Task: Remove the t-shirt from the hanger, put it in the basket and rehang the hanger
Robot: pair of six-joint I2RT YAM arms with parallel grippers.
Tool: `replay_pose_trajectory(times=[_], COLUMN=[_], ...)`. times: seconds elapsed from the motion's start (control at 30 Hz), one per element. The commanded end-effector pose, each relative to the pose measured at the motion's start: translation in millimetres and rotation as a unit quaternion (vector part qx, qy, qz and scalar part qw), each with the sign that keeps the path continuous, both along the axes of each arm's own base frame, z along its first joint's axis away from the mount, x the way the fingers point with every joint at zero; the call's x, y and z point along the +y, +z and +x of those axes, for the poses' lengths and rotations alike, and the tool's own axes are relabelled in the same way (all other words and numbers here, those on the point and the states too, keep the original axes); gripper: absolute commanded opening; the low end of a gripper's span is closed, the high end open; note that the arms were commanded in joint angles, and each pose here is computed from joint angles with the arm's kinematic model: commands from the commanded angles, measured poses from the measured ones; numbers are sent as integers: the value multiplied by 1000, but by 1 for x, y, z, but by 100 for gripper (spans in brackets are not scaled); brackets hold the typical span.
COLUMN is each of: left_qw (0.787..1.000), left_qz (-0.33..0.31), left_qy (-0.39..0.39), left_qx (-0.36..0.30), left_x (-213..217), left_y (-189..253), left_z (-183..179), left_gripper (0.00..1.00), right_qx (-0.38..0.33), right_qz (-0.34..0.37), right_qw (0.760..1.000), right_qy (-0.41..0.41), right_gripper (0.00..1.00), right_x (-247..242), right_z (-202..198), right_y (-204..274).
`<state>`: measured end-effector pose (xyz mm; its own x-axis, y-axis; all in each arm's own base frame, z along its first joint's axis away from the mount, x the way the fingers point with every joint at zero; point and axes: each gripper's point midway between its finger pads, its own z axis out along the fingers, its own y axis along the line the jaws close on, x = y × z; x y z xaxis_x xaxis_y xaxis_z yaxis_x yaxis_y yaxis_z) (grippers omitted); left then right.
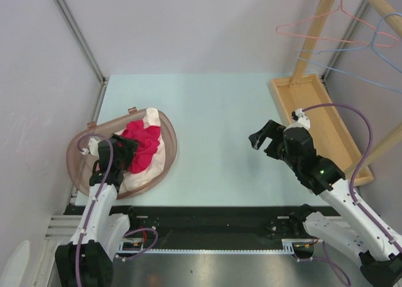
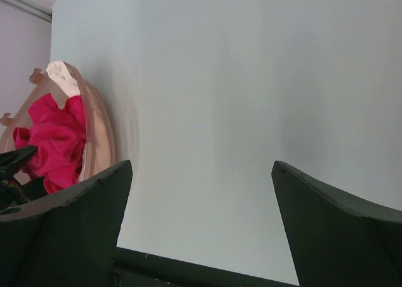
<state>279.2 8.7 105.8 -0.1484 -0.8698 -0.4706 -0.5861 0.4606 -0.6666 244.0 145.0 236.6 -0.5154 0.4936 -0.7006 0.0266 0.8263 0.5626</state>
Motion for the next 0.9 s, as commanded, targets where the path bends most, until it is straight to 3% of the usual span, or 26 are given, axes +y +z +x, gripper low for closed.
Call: replay_pose_trajectory(times=[0.0, 0.37, 0.63, 0.73, 0.87], left_qw=[998, 980, 929, 900, 863], left_qz=[32, 150, 249, 273, 248], left_qy=[43, -30, -195, -274, -377], left_qx=[-22, -127, -192, -199, -228], left_x=[20, -5, -128, -182, -238], left_y=[31, 156, 212, 200, 177], left_z=[-3, 19, 38, 36, 19], left_gripper=[100, 100, 100, 100, 100], right_qx=[-15, -7, 8, 17, 35], right_qz=[8, 9, 8, 7, 17], right_qw=[1000, 1000, 1000, 1000, 999], right_qy=[1, -1, 2, -4, -5], right_gripper=[99, 99, 99, 99, 99], right_x=[2, 4, 9, 8, 11], right_z=[4, 6, 10, 11, 9], right_y=[8, 2, -8, -16, -38])
